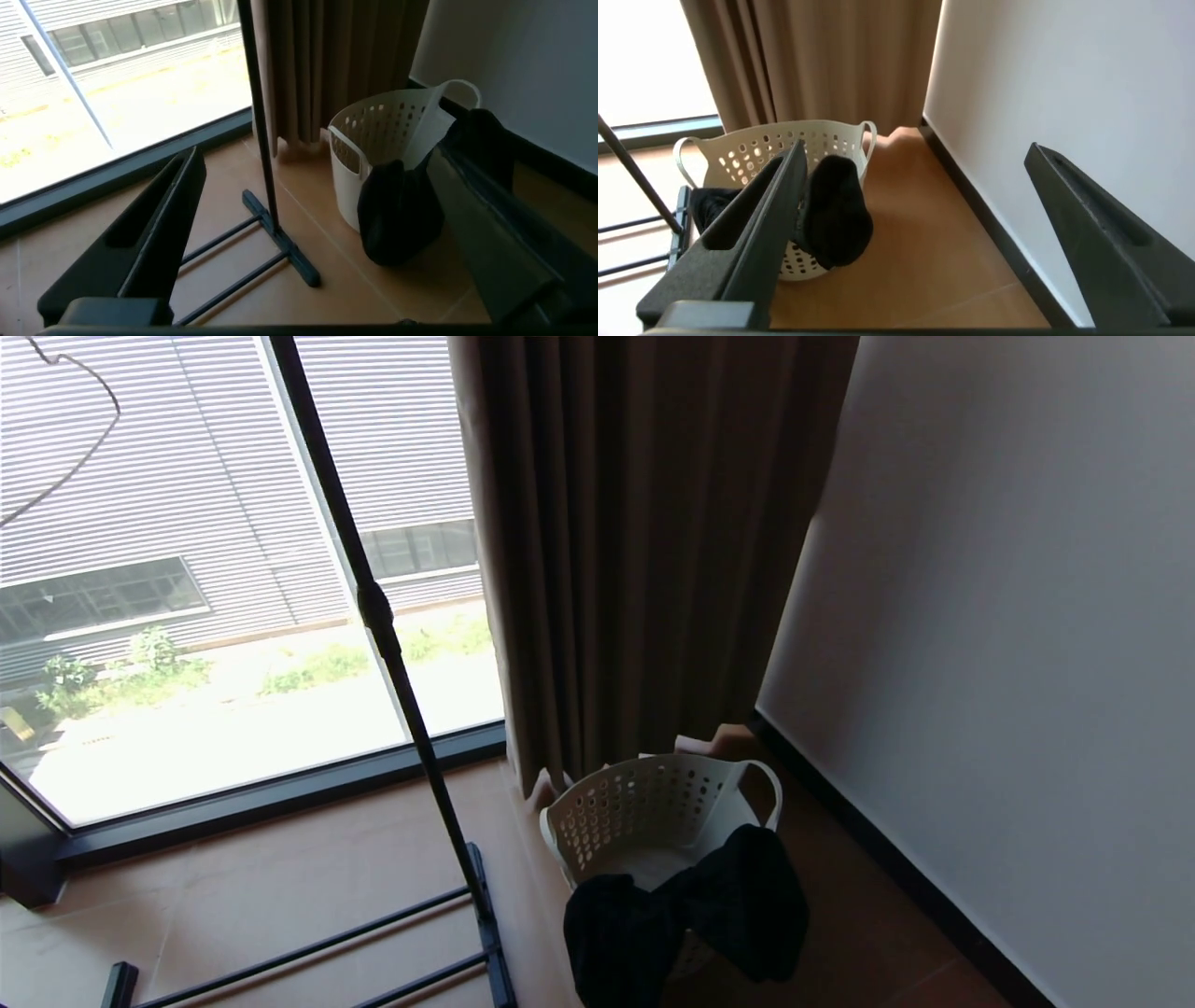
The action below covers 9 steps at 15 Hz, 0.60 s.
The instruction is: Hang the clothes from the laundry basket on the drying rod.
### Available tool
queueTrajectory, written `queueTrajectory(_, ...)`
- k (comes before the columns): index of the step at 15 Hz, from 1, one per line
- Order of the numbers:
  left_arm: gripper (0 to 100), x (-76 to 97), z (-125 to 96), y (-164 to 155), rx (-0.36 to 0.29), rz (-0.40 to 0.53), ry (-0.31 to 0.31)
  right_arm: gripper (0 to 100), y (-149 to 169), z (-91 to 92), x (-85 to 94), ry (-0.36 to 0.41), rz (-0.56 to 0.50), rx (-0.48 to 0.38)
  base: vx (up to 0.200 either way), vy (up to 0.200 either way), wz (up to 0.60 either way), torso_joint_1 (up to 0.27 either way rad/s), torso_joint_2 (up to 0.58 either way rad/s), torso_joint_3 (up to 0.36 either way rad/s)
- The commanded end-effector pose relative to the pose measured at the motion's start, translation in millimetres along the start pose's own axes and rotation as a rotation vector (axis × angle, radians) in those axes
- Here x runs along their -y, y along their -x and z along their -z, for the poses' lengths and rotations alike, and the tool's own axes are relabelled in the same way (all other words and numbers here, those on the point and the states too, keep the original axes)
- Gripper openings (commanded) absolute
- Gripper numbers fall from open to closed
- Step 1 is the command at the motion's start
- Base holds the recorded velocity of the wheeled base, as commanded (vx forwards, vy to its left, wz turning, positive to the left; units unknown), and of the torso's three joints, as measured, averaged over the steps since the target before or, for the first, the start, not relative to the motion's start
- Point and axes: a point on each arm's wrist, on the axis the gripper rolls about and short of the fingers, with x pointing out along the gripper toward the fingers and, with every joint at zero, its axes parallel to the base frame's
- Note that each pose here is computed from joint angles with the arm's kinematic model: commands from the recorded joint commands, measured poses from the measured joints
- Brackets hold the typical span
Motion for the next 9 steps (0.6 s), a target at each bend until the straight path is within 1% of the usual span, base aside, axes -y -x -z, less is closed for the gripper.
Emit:
queueTrajectory(1, 100, 0.0, 0.0, -0.1, -0.001, 0.0, 0.0, 100, -0.1, -0.1, 0.0, 0.0, -0.002, -0.001, 0.0, 0.0, 0.0, 0.002, 0.0, -0.193)
queueTrajectory(9, 100, -0.5, 0.0, -0.2, -0.004, -0.025, 0.002, 100, -0.1, -0.1, 0.0, 0.0, -0.002, -0.001, 0.0, 0.0, 0.0, 0.004, 0.0, -0.198)
